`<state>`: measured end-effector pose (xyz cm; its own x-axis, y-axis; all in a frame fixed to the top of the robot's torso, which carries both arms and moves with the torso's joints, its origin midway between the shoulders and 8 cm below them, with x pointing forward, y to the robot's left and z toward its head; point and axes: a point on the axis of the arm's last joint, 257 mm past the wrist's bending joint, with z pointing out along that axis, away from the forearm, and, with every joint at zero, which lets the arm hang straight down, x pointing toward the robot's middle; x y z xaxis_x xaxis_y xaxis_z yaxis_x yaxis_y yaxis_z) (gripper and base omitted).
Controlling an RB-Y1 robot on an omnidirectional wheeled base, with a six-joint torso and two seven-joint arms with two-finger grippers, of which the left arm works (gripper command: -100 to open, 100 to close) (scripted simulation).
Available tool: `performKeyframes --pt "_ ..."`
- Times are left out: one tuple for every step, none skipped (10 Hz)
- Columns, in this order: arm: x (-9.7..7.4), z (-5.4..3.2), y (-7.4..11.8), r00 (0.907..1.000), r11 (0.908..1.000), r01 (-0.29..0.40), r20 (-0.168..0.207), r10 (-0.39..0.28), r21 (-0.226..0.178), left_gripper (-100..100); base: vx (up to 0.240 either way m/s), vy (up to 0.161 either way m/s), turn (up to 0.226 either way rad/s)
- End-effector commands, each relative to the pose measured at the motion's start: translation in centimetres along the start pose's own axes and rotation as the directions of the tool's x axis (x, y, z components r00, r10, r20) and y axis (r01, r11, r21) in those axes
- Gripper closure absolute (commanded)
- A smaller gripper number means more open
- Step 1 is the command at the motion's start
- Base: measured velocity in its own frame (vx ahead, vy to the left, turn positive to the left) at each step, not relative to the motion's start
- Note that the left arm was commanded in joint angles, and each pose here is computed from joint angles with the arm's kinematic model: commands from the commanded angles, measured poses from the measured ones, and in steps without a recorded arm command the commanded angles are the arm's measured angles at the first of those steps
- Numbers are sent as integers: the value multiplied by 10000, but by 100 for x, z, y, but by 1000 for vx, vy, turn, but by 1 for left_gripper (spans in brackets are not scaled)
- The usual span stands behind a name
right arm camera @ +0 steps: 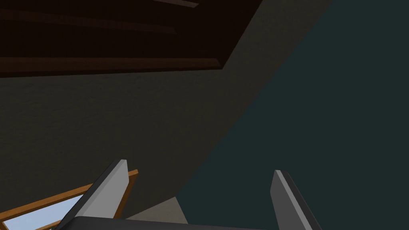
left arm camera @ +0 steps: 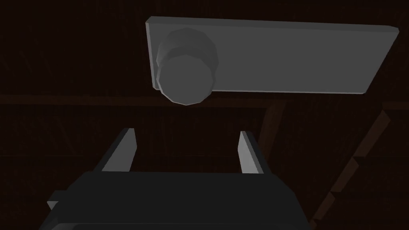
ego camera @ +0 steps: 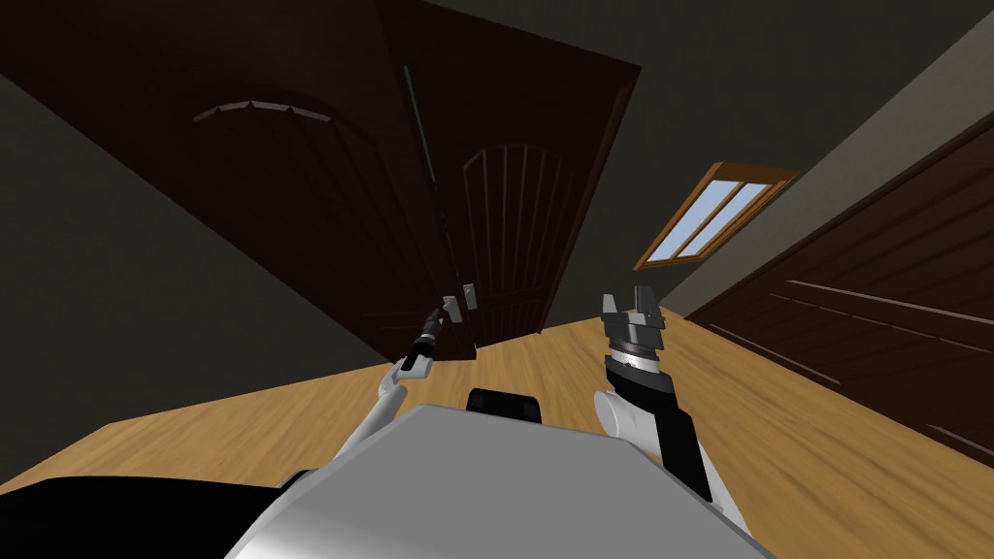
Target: Pull the door open
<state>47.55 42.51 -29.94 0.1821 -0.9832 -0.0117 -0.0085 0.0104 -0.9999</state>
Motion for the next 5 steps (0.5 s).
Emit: performKeyframes --pt "70 -12 -11 9999 10000 47 -160 -47 27 -100 -177 -46 -32" --pt "110 -19 -20 9997 10000 73 -253 -72 42 -100 -185 -28 -26" --pt "145 -25 -27 9994 9999 95 -331 -93 54 -100 -213 -38 -32" --pt "167 -29 -32 9992 9999 111 -382 -108 62 -100 -188 -42 -16" --pt "152 -25 -30 9994 9999 98 -344 -96 62 -100 -76 -17 0"
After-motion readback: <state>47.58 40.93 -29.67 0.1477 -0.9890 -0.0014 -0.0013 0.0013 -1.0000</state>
